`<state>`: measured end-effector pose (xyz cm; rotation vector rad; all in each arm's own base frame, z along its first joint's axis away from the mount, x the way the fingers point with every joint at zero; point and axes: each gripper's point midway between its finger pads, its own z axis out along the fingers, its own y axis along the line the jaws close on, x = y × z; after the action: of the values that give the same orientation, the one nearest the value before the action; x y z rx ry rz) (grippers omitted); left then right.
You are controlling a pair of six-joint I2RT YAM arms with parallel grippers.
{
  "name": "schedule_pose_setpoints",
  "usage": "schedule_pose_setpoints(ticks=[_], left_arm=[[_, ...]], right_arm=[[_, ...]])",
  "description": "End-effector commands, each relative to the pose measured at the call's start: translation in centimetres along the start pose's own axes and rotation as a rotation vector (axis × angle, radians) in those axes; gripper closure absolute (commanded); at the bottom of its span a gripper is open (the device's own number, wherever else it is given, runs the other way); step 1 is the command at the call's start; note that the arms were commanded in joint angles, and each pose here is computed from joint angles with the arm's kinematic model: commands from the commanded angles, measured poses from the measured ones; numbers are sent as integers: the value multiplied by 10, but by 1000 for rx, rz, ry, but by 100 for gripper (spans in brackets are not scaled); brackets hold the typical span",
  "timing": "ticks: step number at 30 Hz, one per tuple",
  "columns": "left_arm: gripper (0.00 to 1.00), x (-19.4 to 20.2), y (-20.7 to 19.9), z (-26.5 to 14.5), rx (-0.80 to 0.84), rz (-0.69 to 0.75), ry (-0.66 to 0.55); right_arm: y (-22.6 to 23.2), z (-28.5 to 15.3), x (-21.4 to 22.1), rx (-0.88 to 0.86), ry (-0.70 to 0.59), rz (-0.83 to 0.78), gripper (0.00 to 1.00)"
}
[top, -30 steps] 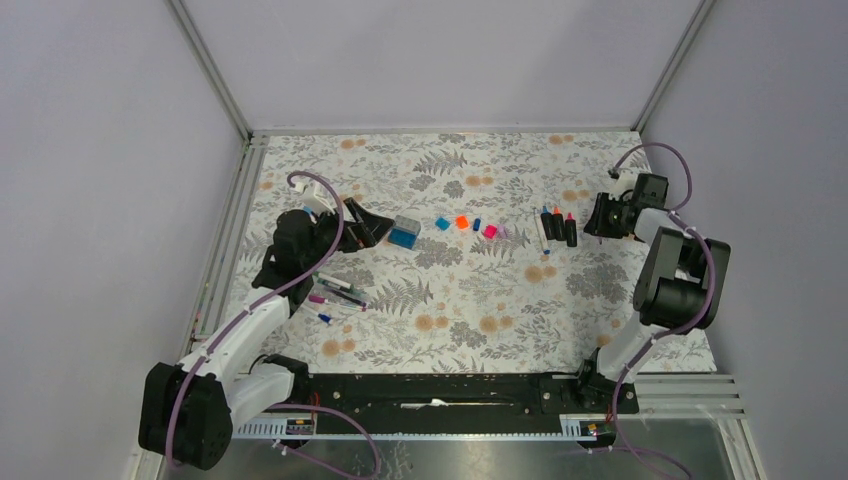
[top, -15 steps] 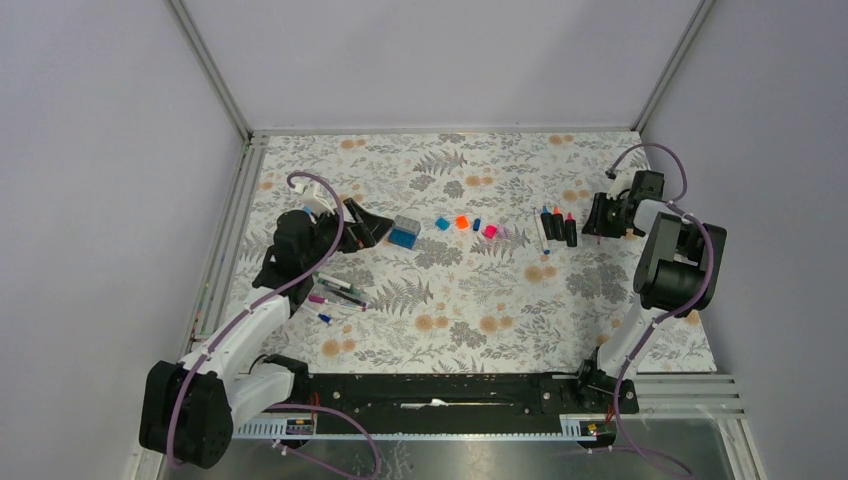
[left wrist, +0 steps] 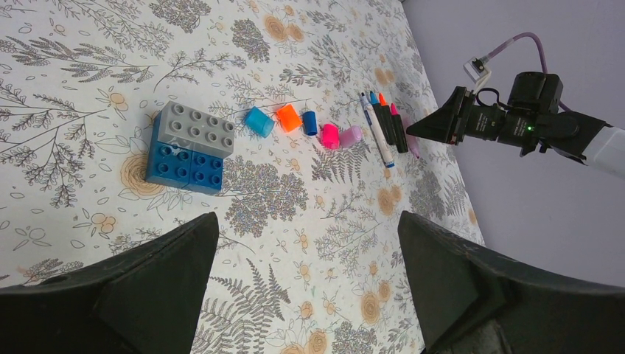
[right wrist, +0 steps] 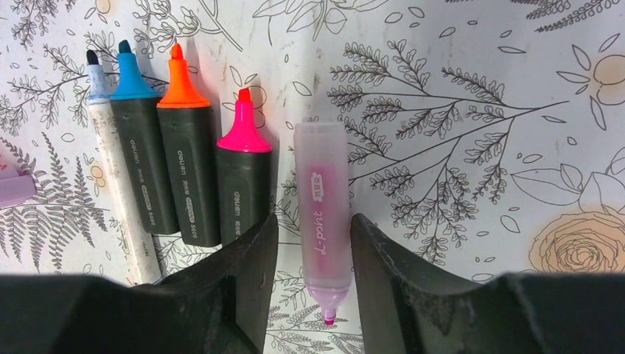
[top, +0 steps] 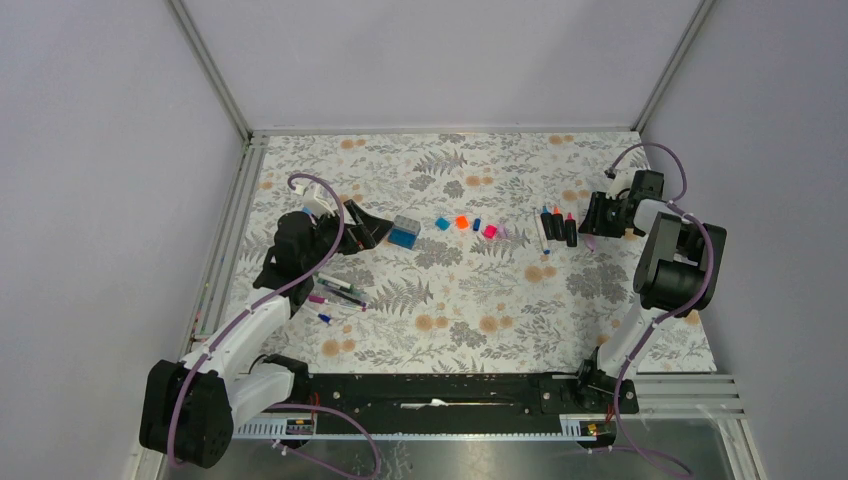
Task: Open the pen caps
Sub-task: Place the pen at the center of the board.
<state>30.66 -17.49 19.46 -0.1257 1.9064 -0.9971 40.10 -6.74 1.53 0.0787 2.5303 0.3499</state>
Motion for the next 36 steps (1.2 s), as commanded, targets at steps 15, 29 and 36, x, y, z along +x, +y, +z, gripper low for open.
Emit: schedule_pose_setpoints(ticks=[15, 29, 36], left_arm=[[1, -27, 2, -15, -28, -35, -154], [1, 5, 30, -17, -156, -236, -23], [1, 31, 65, -26, -364, -310, 63]], right_arm=[[55, -77, -20, -128, -177, -153, 30], [139, -133, -15, -494, -374, -261, 11], [144, -134, -9, -532, -375, -258, 9]])
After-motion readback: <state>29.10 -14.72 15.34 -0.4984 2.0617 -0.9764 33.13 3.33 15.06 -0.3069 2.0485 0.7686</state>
